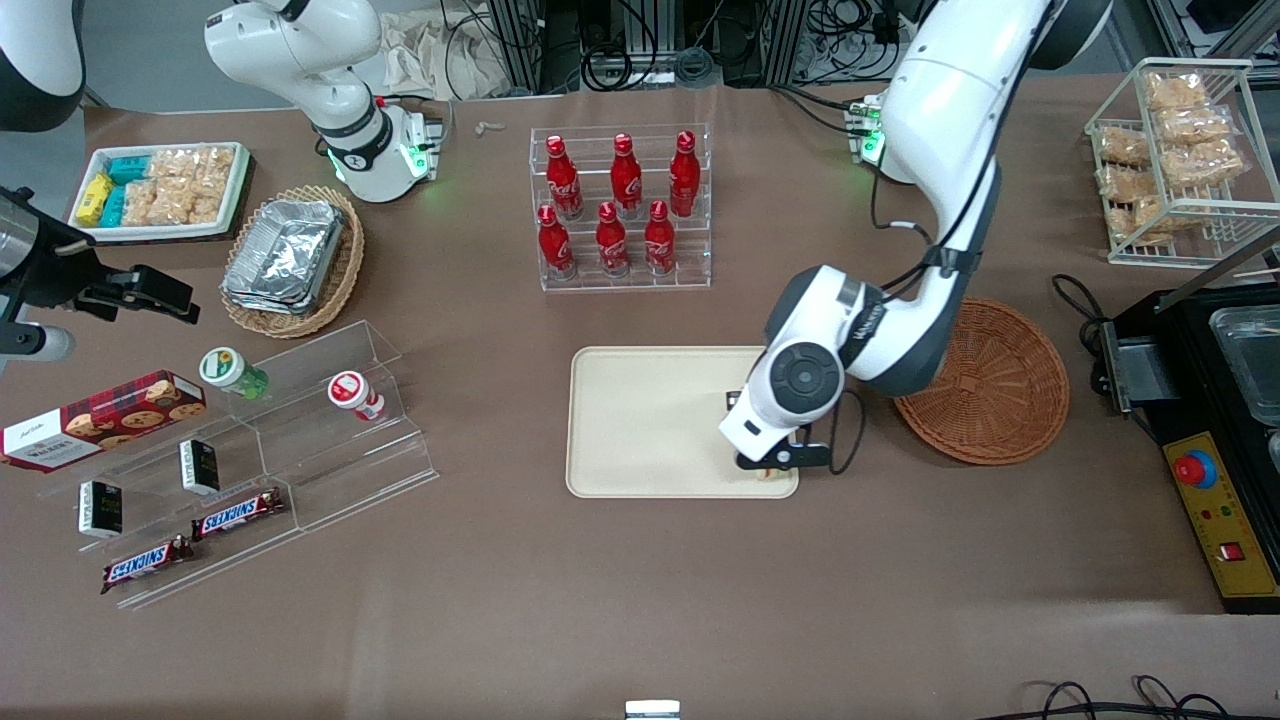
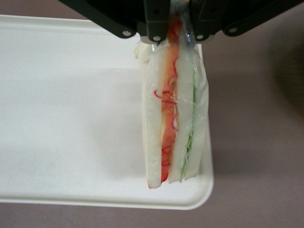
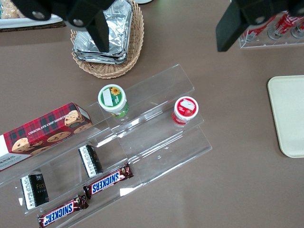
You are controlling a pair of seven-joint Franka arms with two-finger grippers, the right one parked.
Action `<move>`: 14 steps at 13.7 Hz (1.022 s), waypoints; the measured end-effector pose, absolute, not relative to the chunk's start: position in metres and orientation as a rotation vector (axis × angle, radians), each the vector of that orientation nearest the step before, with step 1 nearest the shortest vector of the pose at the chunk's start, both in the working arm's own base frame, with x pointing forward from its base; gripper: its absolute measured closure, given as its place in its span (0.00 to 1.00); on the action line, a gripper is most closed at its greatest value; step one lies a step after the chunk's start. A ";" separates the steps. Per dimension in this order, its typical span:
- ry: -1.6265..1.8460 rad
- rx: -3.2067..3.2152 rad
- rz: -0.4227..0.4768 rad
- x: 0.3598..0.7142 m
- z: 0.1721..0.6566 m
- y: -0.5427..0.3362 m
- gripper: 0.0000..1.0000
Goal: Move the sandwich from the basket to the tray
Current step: 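Lower the sandwich onto the tray and open the left gripper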
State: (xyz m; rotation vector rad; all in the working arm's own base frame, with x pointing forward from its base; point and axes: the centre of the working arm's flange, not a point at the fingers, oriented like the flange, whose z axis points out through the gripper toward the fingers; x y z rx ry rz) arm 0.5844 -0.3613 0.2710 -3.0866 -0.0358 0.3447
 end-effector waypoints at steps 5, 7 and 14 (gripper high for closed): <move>-0.031 -3.083 0.351 0.582 0.242 -0.368 0.84; -0.042 -3.076 0.361 0.584 0.236 -0.363 0.78; -0.196 -3.109 0.281 0.622 0.317 -0.308 0.10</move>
